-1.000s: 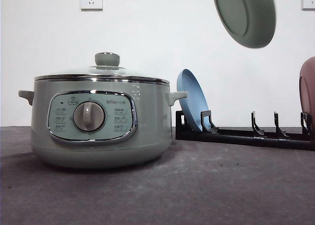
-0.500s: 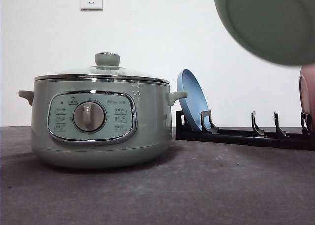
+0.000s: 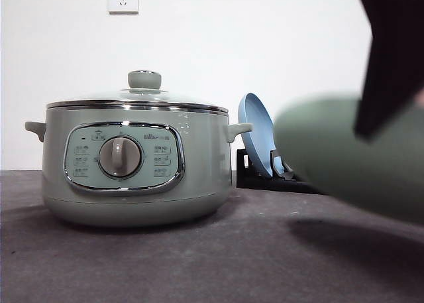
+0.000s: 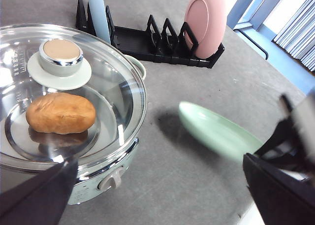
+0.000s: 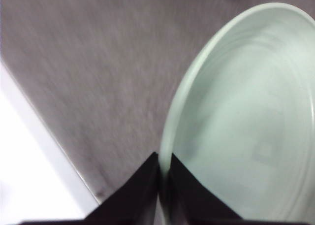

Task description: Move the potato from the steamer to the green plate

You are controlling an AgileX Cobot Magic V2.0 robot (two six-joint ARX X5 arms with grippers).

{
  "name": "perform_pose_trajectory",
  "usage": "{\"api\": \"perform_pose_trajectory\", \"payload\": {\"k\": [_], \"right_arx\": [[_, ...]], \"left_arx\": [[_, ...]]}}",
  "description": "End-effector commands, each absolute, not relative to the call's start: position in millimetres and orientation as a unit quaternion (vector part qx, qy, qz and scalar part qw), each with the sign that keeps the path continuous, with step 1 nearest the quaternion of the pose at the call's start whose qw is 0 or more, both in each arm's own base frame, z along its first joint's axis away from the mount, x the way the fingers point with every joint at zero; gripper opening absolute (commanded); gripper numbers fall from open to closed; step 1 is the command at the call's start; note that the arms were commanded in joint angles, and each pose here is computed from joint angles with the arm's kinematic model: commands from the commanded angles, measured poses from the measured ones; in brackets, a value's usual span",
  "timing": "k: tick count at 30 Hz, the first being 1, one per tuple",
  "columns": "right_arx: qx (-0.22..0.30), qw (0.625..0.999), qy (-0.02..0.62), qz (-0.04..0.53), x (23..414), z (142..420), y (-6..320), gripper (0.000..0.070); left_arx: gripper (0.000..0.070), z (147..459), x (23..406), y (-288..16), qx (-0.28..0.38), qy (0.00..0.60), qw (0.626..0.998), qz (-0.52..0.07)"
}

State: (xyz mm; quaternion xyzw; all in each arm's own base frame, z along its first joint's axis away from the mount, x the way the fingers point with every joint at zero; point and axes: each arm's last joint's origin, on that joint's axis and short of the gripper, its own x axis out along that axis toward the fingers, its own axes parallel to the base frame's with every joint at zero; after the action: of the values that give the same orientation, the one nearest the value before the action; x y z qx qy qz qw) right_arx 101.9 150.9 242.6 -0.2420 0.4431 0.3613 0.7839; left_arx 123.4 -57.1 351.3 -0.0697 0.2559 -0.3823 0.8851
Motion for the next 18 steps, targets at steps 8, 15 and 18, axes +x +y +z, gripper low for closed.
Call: {"api": "perform_pose_trajectory", "payload": {"k": [8, 15, 18], "right_arx": [[-0.303, 0.768, 0.448, 0.344, 102.2, 211.7, 175.3, 0.0004], [-0.333, 0.753, 0.452, 0.345, 105.6, 192.8, 192.7, 0.0004], [-0.34, 0.745, 0.46, 0.342, 107.6, 184.1, 198.1, 0.0004]], "left_arx": [[0.07, 358.9, 123.5, -58.0, -0.061, 0.239, 0.886, -0.392], [0.07, 358.8, 123.5, -58.0, -0.061, 0.239, 0.886, -0.392], [0.07, 358.8, 123.5, -58.0, -0.061, 0.239, 0.886, -0.392]]}}
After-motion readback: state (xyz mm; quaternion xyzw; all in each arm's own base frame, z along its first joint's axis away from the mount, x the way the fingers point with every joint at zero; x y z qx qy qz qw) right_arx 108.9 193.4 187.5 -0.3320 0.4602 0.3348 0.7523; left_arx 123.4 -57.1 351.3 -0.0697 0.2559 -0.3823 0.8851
